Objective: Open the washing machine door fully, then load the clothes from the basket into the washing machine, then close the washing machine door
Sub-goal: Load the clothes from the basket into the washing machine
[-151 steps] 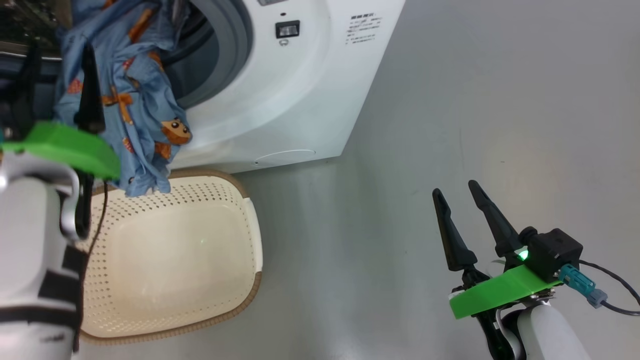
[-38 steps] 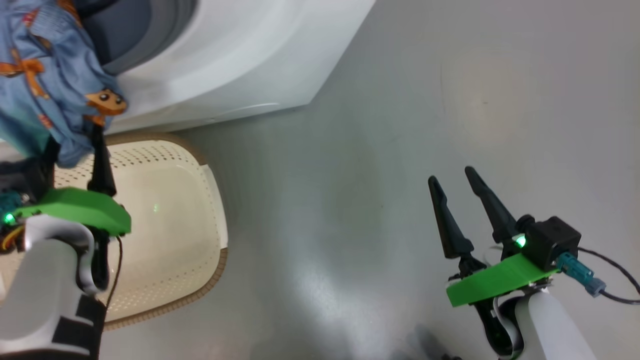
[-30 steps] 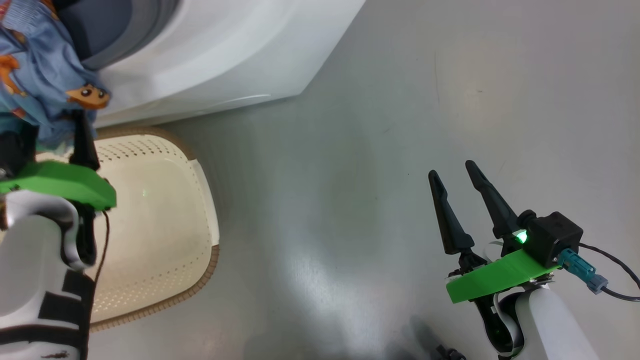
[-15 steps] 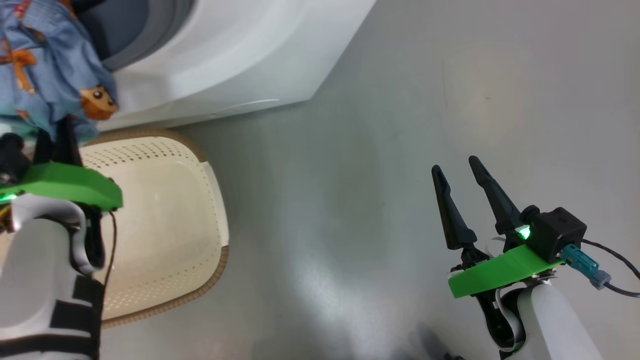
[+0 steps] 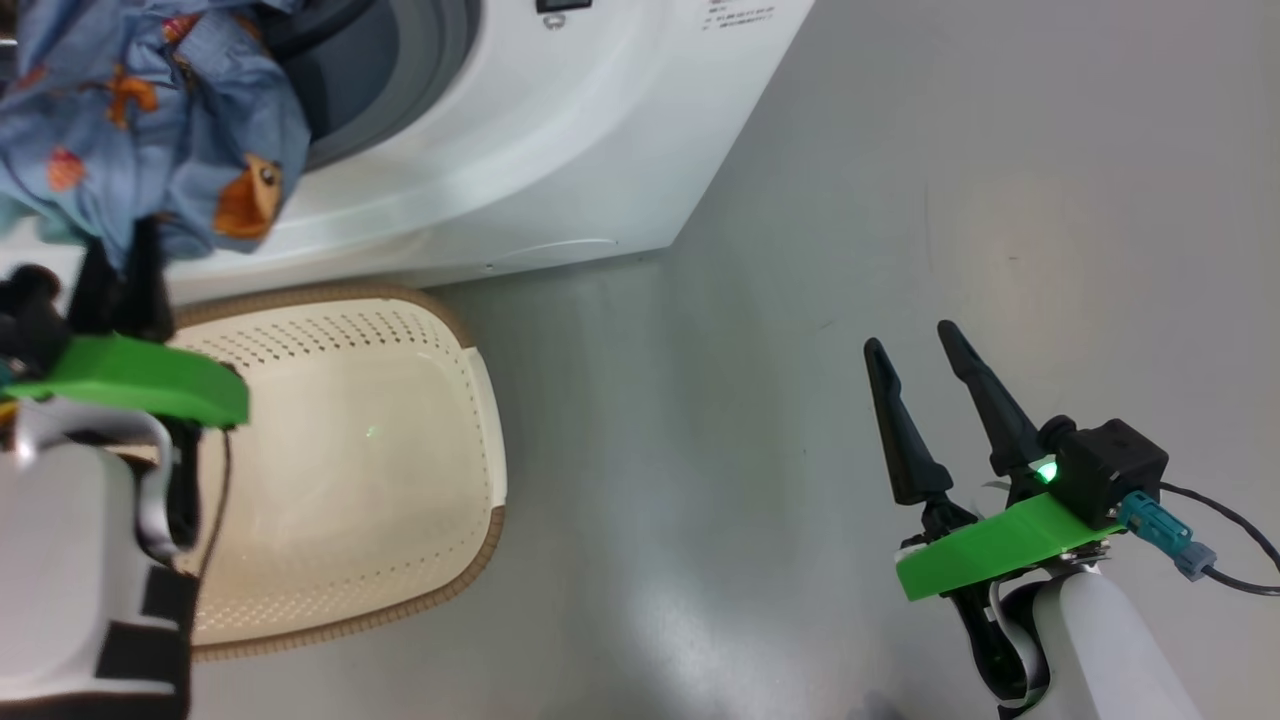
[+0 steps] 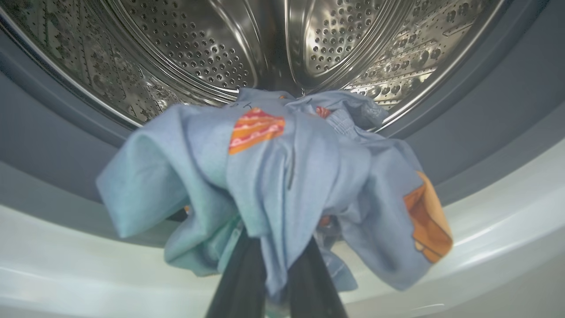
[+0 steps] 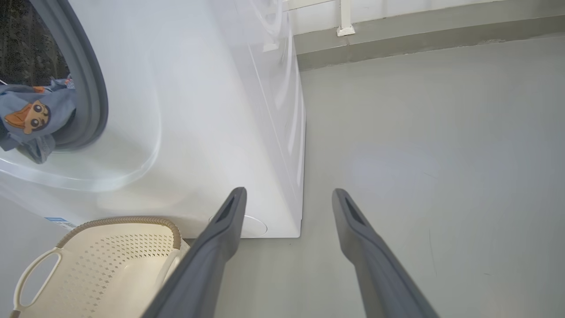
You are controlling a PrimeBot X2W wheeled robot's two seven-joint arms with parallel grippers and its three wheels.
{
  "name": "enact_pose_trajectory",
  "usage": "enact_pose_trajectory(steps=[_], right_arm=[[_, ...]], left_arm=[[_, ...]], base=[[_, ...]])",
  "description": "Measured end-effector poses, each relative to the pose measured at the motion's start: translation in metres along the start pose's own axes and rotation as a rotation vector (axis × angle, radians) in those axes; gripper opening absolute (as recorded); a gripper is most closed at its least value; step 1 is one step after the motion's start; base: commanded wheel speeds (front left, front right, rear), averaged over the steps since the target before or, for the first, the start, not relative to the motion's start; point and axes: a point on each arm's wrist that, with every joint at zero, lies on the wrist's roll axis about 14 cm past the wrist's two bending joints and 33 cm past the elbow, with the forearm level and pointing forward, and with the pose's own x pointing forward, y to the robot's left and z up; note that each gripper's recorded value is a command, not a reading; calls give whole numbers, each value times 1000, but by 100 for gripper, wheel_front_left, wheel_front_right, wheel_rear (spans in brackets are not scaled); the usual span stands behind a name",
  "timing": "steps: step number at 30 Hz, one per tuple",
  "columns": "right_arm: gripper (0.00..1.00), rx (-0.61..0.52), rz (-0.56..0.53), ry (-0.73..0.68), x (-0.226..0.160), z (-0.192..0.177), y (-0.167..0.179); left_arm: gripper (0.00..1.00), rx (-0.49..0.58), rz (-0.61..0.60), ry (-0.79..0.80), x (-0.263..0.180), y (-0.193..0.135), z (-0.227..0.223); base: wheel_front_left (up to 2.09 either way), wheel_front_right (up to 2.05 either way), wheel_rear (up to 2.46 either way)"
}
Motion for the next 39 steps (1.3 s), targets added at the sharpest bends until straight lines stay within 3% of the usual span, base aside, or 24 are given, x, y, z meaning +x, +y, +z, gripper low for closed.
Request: enact_pose_trajectory(steps=[14,39], right_arm=[[100,16,-33,-8,-12,7,-10],[100,14,-99,94,-16,-30,-33]], left_arm=[[0,74,-76,-20,59,-18,49],[0,156,-105,144,139,-26,21]], base=[[0,0,0],[0,0,0]])
